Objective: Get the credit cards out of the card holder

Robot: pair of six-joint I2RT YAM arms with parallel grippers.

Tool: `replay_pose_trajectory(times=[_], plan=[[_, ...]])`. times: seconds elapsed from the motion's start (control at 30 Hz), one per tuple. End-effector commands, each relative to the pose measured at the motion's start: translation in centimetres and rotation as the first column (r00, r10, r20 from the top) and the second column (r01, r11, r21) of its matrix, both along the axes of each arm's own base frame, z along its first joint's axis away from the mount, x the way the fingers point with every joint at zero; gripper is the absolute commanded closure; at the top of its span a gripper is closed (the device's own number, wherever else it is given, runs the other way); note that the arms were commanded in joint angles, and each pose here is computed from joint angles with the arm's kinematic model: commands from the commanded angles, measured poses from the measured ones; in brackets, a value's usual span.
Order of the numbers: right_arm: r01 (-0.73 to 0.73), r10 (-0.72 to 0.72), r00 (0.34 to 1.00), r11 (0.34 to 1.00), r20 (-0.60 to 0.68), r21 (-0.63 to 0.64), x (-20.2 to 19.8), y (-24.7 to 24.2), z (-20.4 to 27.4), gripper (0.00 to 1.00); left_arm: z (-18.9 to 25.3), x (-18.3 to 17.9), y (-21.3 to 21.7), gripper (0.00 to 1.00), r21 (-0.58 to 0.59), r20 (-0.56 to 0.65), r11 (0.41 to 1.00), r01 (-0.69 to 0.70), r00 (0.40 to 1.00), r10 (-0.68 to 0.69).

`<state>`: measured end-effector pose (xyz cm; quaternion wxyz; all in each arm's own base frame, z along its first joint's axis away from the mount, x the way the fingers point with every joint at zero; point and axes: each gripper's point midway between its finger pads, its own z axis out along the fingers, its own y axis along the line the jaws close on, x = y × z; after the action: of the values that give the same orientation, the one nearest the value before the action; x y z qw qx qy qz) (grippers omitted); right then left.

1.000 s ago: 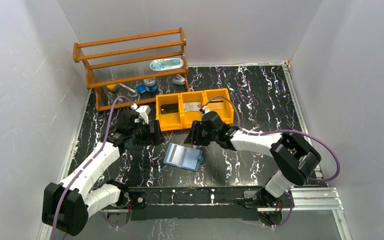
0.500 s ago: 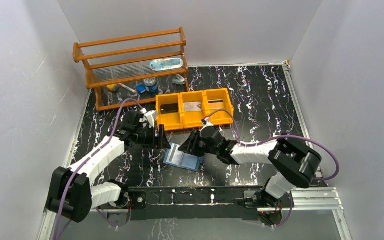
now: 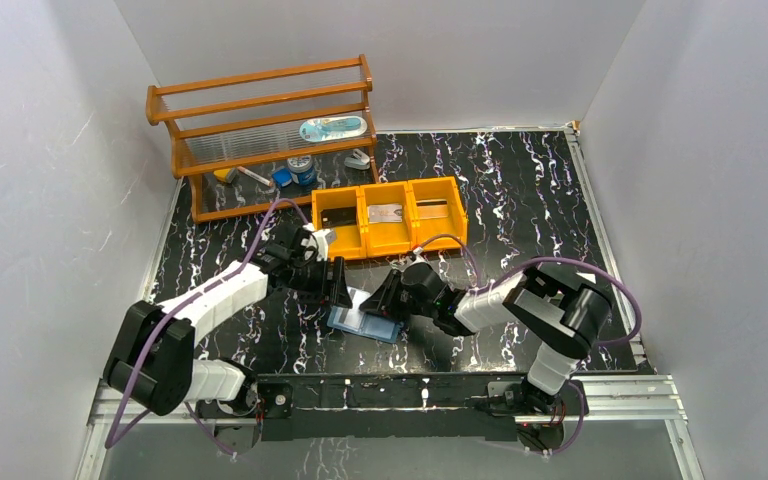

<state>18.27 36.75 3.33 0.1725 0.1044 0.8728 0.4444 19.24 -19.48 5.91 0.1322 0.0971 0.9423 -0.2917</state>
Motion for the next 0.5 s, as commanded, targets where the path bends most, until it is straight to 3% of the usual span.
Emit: replay_pose_trajectory(times=[0.0,0.27,0.47], plan=[[0.049,-0.049,0.998,0.999,-0.029,-0.014,0.3,-1.2,-1.6,0.62,0.7,0.8,-1.2,0.37,-0.001,0.028,1.0,0.02,0.999,-0.02],[0.04,-0.04,0.997,0.999,-0.068,0.006,-0.1,-1.5,-3.0,0.7,-1.4,-0.2,-2.2,0.54,0.059,-0.012,0.997,0.053,0.999,-0.053],[0.045,-0.045,0.997,0.999,-0.065,0.001,0.0,-1.8,-3.0,0.7,-2.3,-0.8,-2.6,0.6,0.079,-0.019,0.995,0.056,0.998,-0.054]])
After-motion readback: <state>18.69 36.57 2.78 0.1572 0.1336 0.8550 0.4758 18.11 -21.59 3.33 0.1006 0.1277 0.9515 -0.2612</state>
